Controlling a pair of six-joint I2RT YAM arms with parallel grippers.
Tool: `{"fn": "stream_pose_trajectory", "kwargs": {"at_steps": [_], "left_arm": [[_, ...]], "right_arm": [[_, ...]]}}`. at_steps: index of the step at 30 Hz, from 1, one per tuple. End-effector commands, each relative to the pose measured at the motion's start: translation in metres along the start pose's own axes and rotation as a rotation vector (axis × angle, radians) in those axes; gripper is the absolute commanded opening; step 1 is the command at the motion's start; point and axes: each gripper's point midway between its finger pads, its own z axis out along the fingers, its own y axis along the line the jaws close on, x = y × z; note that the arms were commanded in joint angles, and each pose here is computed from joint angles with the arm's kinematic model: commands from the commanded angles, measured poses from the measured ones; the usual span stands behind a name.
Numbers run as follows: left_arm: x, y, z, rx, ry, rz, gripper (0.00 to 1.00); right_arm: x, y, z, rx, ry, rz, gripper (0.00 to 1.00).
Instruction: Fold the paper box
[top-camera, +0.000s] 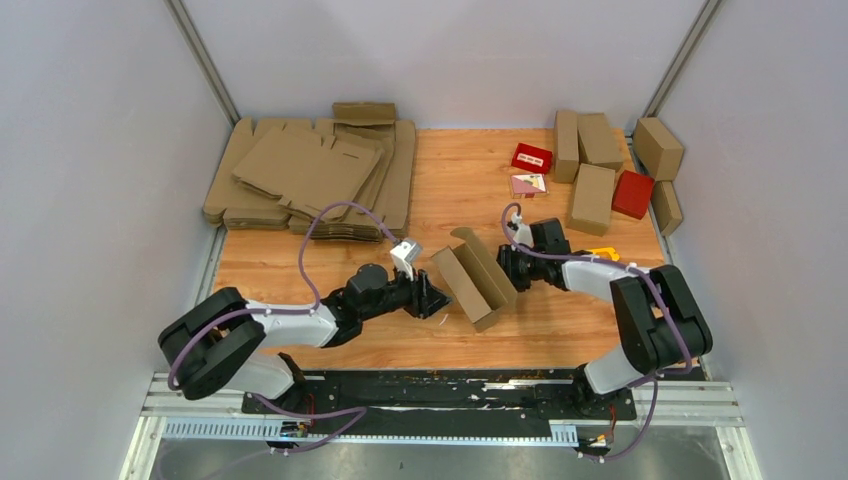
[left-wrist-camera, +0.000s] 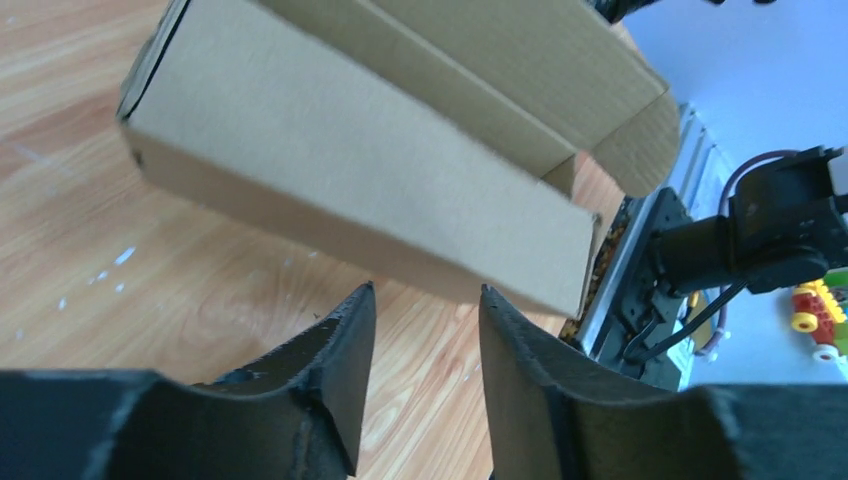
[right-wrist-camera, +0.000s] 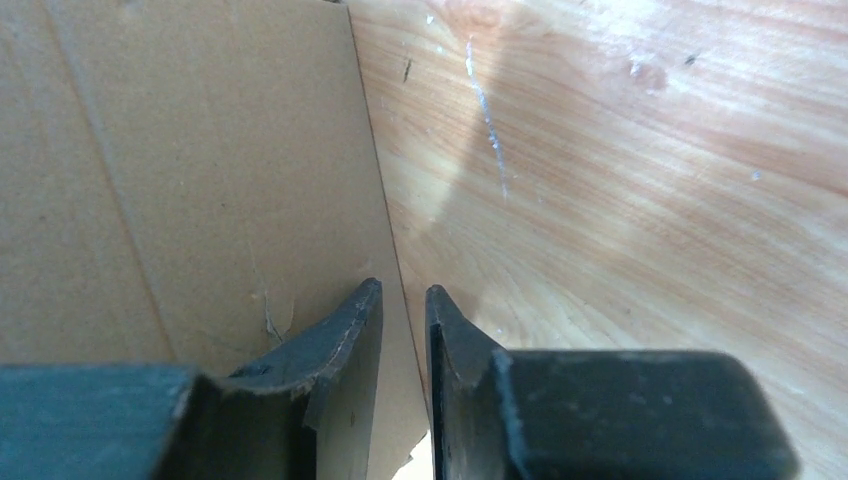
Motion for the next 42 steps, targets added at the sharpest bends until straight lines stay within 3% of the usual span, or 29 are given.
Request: {"fn": "stream_pose_trajectory", "kwargs": {"at_steps": [1, 4, 9, 15, 26, 30, 39, 42], "left_arm": [[-0.031, -0.027, 0.016, 0.109, -0.094, -0.017, 0.54], [-0.031, -0.027, 0.026, 0.11, -0.077, -0.028, 0.57], [-0.023, -0.019, 0.035, 0.058, -0.012, -0.032, 0.51], [-0.014, -0.015, 0.035, -0.017, 0.071, 0.001, 0.51], [0.01, 0.008, 0.029, -0.14, 0.188, 0.033, 0.51], [0.013, 0.014, 0.027, -0.162, 0.187, 0.026, 0.51], [0.013, 0.011, 0.024, -0.149, 0.164, -0.017, 0.51], [0.016, 0.006, 0.026, -0.118, 0.163, -0.043, 0.51]], "right_arm": [[-0.013, 0.017, -0.006, -0.002, -0.031, -0.087, 0.24], [-0.01, 0.024, -0.007, 0.006, -0.026, -0.112, 0.24], [0.0, 0.04, -0.011, -0.006, -0.015, -0.159, 0.26], [0.011, 0.046, -0.017, 0.01, -0.002, -0.189, 0.3], [-0.003, 0.051, -0.042, 0.013, -0.087, -0.173, 0.41], [-0.005, 0.058, -0.051, -0.048, -0.148, -0.144, 0.55], [-0.01, 0.093, -0.067, -0.224, -0.19, -0.134, 0.72], [-0.013, 0.1, -0.072, -0.239, -0.207, -0.145, 0.94]]}}
